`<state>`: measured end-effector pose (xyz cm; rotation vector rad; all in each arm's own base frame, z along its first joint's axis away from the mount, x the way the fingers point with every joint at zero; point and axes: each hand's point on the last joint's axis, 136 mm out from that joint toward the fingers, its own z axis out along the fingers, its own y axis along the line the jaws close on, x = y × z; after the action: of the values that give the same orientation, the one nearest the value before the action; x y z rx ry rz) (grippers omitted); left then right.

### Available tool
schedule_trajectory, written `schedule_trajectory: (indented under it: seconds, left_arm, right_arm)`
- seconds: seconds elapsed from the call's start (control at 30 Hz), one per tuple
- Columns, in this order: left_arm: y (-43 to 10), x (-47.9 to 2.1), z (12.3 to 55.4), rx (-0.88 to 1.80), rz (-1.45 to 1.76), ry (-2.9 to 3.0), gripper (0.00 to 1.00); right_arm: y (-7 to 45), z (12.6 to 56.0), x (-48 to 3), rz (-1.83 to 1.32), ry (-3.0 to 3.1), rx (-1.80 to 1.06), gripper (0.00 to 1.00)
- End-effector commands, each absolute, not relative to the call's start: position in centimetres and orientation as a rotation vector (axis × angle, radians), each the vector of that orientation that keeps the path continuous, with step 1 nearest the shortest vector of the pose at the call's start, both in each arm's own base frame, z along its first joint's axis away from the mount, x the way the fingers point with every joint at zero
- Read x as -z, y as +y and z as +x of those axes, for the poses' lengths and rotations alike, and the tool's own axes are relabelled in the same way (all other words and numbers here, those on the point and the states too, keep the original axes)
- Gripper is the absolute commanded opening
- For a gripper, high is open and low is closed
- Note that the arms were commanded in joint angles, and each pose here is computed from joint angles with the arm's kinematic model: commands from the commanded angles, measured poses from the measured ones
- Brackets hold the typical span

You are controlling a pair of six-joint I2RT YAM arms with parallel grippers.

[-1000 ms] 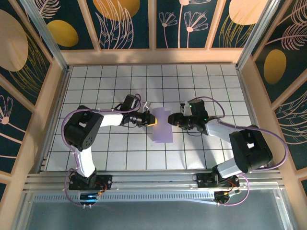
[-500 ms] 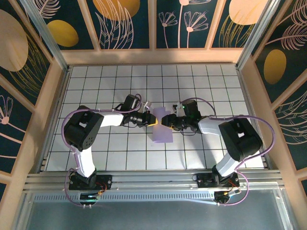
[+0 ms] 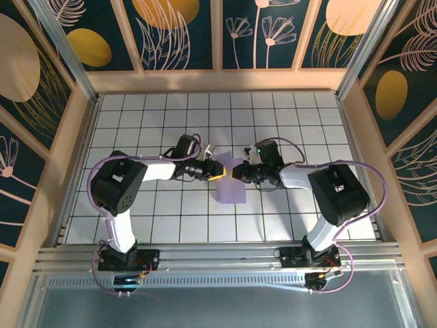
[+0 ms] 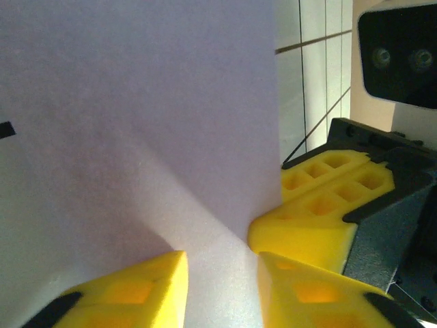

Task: Fold a paper plane with a square sheet of paper (fold left side to right side)
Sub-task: First fold in half a square sheet of paper at the center of the table.

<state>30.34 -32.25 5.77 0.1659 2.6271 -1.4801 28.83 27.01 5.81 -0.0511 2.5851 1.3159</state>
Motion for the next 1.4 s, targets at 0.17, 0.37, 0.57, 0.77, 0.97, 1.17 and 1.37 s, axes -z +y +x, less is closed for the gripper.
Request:
schedule_trajectory:
  seconds: [0.17, 0.37, 0.57, 0.77, 0.97, 1.17, 1.37]
  left_arm:
    - [-29.1, -5.7, 30.3, 1.164, 0.069, 2.684, 0.48]
    - [-29.0, -4.8, 29.6, 1.143, 0.058, 2.719, 0.5]
    - [-30.6, -3.8, 29.4, 1.139, 0.081, 2.755, 0.51]
    - [-31.0, -2.5, 29.5, 1.076, 0.073, 2.796, 0.51]
    - [-31.5, -2.3, 30.1, 1.025, 0.072, 2.811, 0.5]
    - [-31.3, -0.7, 29.5, 0.952, 0.052, 2.868, 0.48]
    - [-31.4, 0.6, 29.0, 0.807, 0.068, 2.926, 0.45]
  right_arm:
    - [25.6, 29.2, -3.6, -0.012, 2.698, -1.117, 0.0]
    - [25.1, 29.1, -2.9, 0.015, 2.731, -1.069, 0.0]
    - [24.7, 29.0, -2.7, 0.026, 2.747, -1.034, 0.0]
    - [24.6, 29.0, -2.7, 0.026, 2.749, -1.024, 0.0]
    - [24.5, 28.9, -2.6, 0.026, 2.758, -1.014, 0.0]
    - [24.6, 28.9, -2.8, 0.023, 2.76, -1.016, 0.03]
    - [24.5, 29.0, -3.4, 0.015, 2.748, -1.009, 0.14]
